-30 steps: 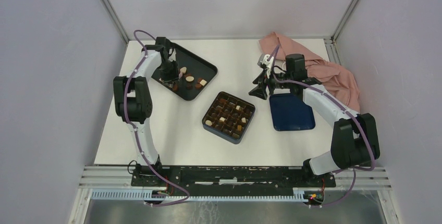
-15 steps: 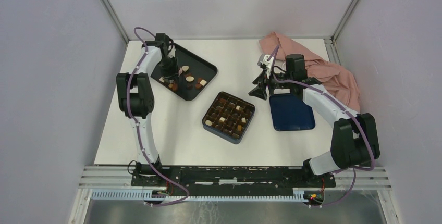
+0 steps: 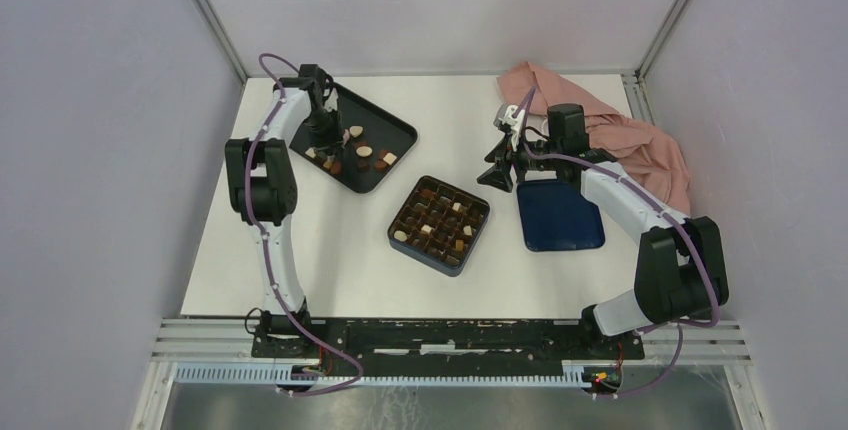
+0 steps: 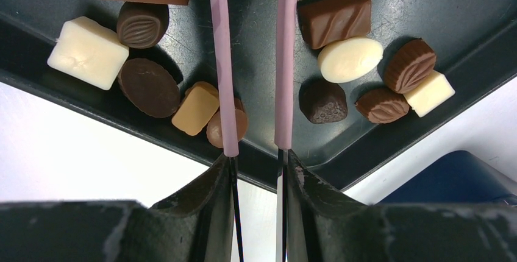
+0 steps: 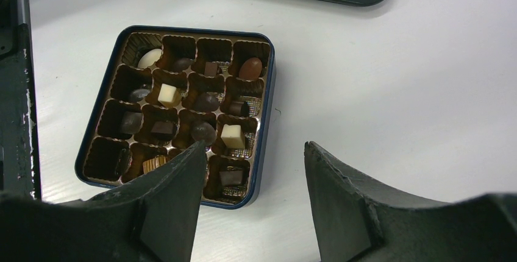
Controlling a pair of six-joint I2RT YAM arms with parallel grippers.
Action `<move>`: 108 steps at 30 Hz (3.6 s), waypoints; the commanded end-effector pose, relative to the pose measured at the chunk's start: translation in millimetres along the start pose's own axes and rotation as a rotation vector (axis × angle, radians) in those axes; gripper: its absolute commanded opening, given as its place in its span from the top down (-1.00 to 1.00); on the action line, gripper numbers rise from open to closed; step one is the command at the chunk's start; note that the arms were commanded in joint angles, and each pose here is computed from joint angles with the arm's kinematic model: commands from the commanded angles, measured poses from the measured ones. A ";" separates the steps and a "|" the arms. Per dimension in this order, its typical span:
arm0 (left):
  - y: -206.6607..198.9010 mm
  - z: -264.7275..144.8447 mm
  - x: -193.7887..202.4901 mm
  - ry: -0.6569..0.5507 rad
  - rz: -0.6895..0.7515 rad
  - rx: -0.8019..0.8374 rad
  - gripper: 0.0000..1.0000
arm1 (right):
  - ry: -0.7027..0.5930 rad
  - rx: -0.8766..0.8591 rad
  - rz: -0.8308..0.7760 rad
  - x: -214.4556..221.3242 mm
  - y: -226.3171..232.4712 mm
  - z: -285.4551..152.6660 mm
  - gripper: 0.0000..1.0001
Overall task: Pack the chocolate
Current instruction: Pick up the fake chocolate from the plate, then pick up the packing box from the center of the board, then place the packing box at the center of the board.
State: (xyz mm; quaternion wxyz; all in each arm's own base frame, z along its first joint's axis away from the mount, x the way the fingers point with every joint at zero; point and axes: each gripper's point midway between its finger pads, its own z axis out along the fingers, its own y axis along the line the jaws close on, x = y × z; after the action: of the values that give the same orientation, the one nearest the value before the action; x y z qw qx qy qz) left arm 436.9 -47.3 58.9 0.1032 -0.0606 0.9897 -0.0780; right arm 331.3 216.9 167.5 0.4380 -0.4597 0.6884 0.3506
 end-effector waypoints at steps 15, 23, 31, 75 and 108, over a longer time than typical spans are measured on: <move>-18.6 -59.4 -3.1 -0.165 0.063 0.113 0.96 | -0.029 -0.011 -0.044 -13.9 -3.8 -0.6 -0.31; -45.2 -104.9 22.7 -0.268 0.096 0.265 0.96 | -0.040 -0.079 -0.090 -10.3 7.0 0.7 -0.33; -75.2 -149.5 97.3 -0.389 0.155 0.501 0.96 | 0.027 -0.104 -0.250 18.2 12.5 10.3 -0.46; -139.1 -186.7 216.4 -0.435 0.299 0.853 0.96 | 0.265 0.225 -0.261 -3.6 -26.7 59.5 1.00; -173.8 -173.3 236.9 -0.456 0.497 0.847 0.96 | 0.138 0.455 -0.497 -126.0 -37.1 1.3 1.00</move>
State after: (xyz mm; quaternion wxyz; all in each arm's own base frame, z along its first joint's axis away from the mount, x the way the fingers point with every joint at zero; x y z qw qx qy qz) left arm 180.6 -218.1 190.4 0.3099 0.1837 0.8315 -0.4228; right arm 384.2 236.7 207.7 0.4681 -0.5511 0.6896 0.0392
